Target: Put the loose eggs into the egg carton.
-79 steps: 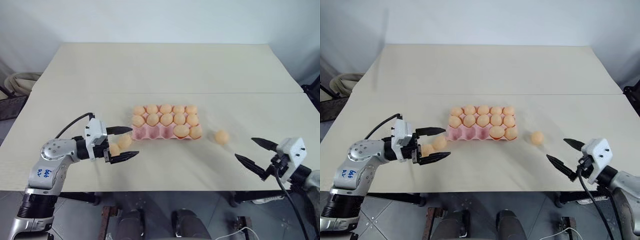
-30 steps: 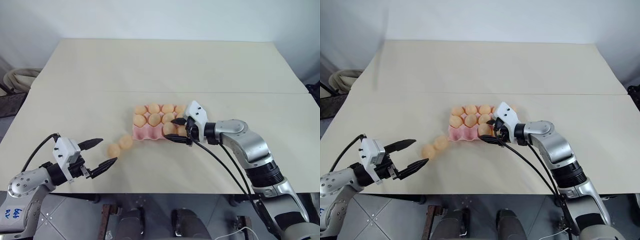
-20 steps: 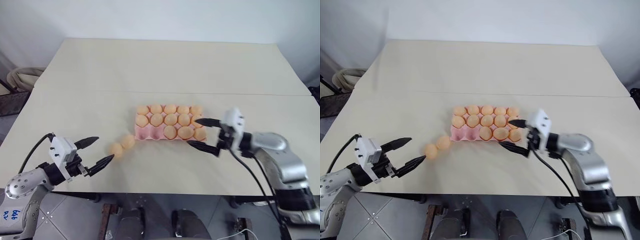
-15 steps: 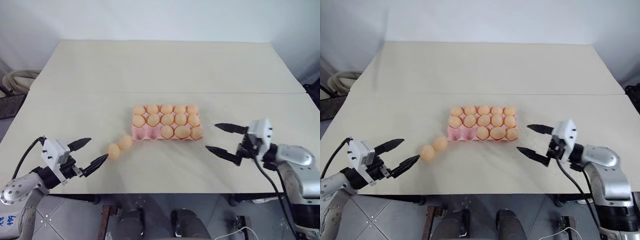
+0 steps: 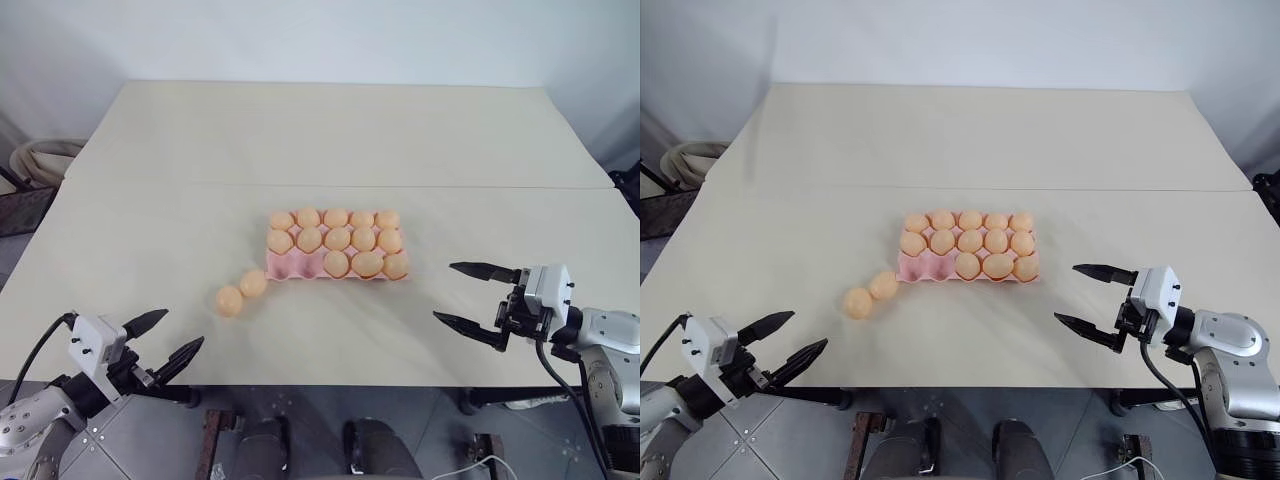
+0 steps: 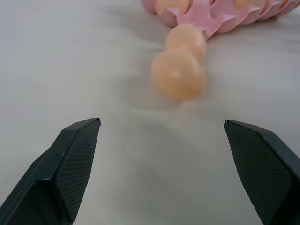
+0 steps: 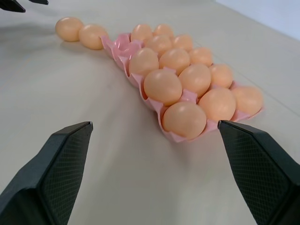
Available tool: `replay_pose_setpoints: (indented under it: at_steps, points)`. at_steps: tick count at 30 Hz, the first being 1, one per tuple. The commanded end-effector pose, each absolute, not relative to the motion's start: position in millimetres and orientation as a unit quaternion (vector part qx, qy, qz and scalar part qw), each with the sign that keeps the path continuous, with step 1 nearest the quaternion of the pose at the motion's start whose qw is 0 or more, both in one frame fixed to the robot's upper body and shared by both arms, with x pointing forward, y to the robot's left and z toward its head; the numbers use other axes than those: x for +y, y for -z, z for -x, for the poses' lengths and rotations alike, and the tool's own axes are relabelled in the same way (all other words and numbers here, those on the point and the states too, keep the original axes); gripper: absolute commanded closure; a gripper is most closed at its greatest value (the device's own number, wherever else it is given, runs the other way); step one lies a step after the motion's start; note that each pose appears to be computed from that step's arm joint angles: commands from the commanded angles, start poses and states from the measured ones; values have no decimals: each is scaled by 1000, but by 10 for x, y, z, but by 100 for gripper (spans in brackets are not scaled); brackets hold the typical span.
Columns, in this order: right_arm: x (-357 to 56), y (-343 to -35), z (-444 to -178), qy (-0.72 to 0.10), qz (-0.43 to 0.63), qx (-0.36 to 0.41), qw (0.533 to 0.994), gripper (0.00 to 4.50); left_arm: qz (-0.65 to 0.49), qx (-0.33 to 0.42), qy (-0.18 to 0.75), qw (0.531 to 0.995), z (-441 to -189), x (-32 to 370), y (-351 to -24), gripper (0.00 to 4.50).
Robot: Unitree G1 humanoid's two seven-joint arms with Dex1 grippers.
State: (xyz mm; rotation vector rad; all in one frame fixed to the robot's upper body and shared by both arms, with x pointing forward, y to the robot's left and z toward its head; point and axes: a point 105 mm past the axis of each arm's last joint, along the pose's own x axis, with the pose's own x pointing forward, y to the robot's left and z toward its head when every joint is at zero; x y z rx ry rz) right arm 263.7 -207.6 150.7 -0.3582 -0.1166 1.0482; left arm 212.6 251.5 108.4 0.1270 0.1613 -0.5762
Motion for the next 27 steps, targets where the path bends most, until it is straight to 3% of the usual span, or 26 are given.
replay_pose_setpoints:
  at_steps: [1,6,16,19,24,27]
  points:
    - [-2039,-1589,-2582,-508,178,-62,841,2,-73,78,312,944,-2220,2375,-1171,0]
    - [-2023,-1579,-2514,-512,173,-50,840,2,-94,101,352,926,-2450,2165,-1150,0]
    - [-1952,-1579,-2431,-501,155,-45,850,2,-123,123,329,928,-2786,2077,-993,0]
    - [-1940,-1587,-2430,-498,152,-45,853,0,-114,113,336,928,-2802,2023,-987,58]
    - [-1920,-1578,-2434,-498,146,-41,854,0,-109,98,336,930,-2829,1982,-977,208]
    - [-1913,-1572,-2435,-500,144,-39,853,0,-110,86,327,935,-2802,2054,-995,240]
